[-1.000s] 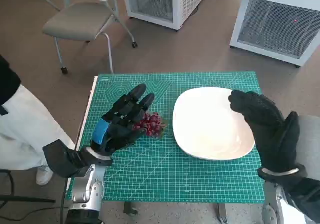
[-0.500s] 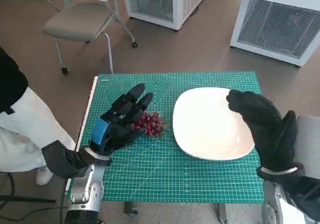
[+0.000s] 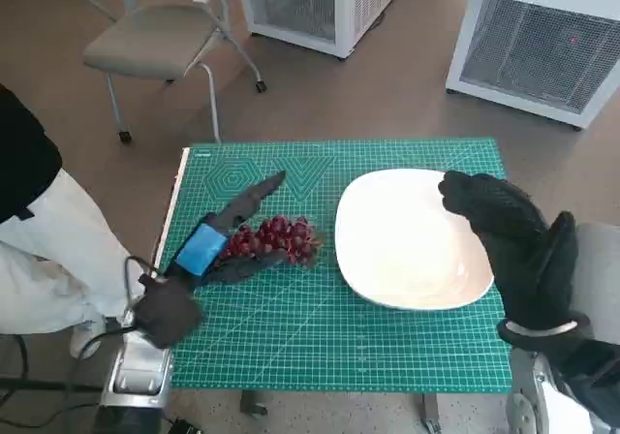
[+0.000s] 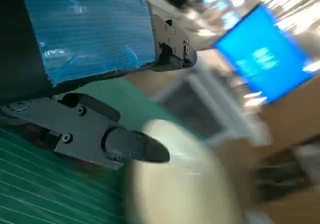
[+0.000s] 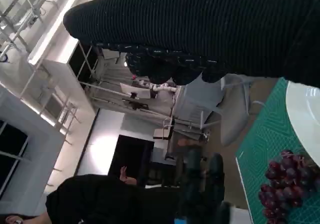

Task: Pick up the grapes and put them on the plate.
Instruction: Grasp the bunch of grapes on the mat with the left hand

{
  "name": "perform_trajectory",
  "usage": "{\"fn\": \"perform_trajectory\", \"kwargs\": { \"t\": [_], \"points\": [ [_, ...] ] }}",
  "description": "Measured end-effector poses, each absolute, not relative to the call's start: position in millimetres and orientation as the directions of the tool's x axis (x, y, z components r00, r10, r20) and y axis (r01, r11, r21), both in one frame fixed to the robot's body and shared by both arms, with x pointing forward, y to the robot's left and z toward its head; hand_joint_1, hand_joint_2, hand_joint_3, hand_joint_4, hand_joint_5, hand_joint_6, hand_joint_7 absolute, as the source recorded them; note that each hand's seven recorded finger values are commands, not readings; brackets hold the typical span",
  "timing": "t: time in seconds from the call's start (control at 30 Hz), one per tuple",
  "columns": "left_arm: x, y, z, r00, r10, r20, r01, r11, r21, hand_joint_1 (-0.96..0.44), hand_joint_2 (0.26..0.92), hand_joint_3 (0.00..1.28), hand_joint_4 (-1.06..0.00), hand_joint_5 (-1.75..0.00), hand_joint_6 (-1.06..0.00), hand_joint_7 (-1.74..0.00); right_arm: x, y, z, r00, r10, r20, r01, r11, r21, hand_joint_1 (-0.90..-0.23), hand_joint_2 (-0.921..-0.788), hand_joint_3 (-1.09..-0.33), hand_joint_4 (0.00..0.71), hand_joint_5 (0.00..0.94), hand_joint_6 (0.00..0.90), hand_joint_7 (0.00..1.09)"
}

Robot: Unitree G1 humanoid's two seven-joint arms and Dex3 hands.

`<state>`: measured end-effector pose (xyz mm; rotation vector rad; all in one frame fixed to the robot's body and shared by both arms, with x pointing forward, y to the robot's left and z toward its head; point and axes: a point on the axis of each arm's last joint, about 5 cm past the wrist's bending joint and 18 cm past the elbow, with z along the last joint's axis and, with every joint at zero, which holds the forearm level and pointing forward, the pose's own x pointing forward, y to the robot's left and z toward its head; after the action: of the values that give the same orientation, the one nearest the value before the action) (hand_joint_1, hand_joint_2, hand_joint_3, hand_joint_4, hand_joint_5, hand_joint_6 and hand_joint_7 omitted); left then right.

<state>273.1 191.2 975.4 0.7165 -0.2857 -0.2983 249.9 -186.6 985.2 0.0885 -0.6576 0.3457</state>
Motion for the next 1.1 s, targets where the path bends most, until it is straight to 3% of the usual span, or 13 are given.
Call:
{"fn": "perform_trajectory", "kwargs": {
  "t": [0.17,0.33,0.83,1.1],
  "points": [
    [270.9,177,983,0.956,-0.289,0.042,0.132,0.557,0.82,-0.37,0.737,0.0,0.0,0.0,-0.2,-0.01,250.0,-186.5,985.5,0.736,0.287,0.614,-0.342,0.939,-0.028,-0.496,-0.921,-0.583,0.361,0.598,0.148,0.96],
    [266.2,160,991,0.98,-0.198,-0.028,0.112,0.43,0.896,-0.4,0.738,0.0,0.0,0.0,-0.21,-0.01,250.2,-186.8,984.9,0.738,0.288,0.61,-0.344,0.938,-0.026,-0.496,-0.921,-0.583,0.359,0.602,0.147,0.97],
    [265.4,138,1001,0.986,-0.155,-0.068,0.128,0.419,0.899,-0.35,0.736,0.0,-0.02,0.0,-0.22,0.0,250.2,-189.5,984.6,0.743,0.283,0.606,-0.342,0.94,-0.02,-0.496,-0.921,-0.582,0.353,0.611,0.147,0.97],
    [280.8,126,999,0.991,-0.096,-0.09,0.118,0.34,0.933,-0.33,0.731,0.0,-0.05,-0.01,-0.23,0.0,250.3,-189.3,984.6,0.746,0.284,0.603,-0.343,0.939,-0.019,-0.505,-0.921,-0.577,0.35,0.616,0.148,0.97]
  ]
}}
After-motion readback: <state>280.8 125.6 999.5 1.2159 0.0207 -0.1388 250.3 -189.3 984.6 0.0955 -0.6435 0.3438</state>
